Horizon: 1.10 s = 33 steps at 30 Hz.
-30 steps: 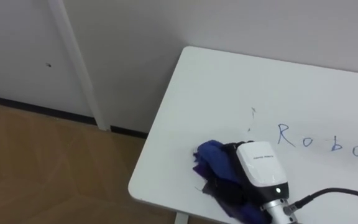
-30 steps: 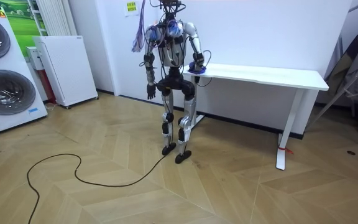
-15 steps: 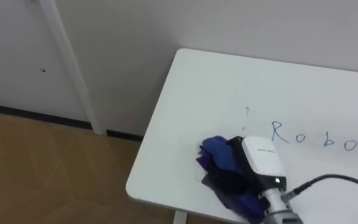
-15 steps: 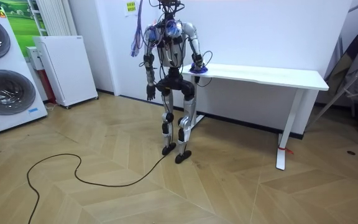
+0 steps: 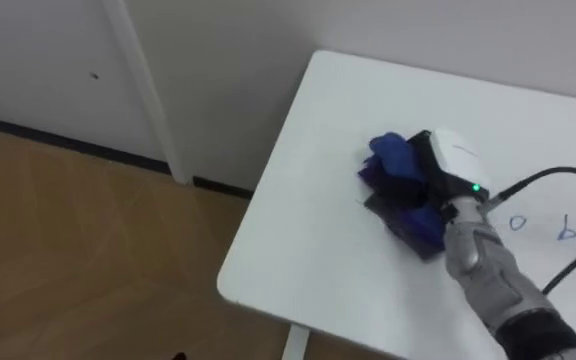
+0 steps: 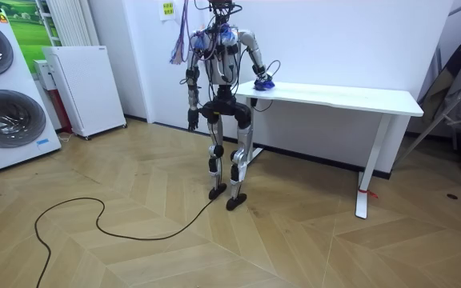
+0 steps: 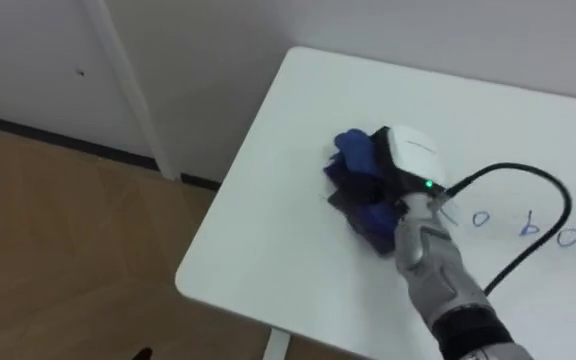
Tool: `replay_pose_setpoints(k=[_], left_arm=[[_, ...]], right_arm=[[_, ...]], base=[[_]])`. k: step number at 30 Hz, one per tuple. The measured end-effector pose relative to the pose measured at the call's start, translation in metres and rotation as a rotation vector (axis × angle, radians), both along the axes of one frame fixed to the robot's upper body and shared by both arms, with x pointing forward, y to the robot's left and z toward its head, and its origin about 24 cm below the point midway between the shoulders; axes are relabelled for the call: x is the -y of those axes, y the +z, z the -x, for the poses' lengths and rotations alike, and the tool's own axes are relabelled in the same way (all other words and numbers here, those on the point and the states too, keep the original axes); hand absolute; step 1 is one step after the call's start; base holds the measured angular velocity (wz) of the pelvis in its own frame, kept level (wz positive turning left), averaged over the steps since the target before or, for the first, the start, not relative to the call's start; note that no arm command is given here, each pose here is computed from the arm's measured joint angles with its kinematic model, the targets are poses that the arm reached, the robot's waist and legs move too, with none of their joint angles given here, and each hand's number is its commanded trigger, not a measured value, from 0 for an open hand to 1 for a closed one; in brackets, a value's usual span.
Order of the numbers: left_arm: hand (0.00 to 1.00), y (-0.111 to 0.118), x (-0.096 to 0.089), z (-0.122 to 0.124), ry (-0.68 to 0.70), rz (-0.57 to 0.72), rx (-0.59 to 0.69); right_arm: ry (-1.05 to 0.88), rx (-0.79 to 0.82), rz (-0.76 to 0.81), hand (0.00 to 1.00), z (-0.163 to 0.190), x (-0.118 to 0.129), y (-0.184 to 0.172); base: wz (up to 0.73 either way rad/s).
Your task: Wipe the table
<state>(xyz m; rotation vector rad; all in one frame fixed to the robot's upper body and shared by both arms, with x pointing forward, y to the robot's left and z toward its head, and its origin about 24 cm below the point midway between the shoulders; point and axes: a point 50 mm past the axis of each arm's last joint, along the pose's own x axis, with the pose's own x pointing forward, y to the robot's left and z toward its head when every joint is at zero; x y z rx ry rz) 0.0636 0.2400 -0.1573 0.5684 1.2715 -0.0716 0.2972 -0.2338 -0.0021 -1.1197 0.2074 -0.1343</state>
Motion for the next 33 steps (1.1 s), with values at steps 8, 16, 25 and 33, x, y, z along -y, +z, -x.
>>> replay_pose_setpoints(k=[8,16,25,33], left_arm=[[0.00,0.004,-0.019,0.005,0.023,-0.038,-0.015],[0.00,0.005,-0.029,0.017,0.061,-0.042,-0.031],[0.00,0.007,-0.039,0.029,0.127,-0.053,-0.034],[0.00,0.004,-0.027,0.019,0.084,-0.023,-0.040]], right_arm=[[-0.126,-0.039,0.068,1.00,0.011,0.049,0.000],[-0.351,-0.126,0.021,1.00,0.077,0.097,-0.036],[-0.439,-0.145,0.041,1.00,0.109,0.111,-0.048],[-0.089,-0.117,0.217,1.00,0.068,0.039,-0.038]], base=[[-0.04],[0.04],[-0.01],[-0.20]])
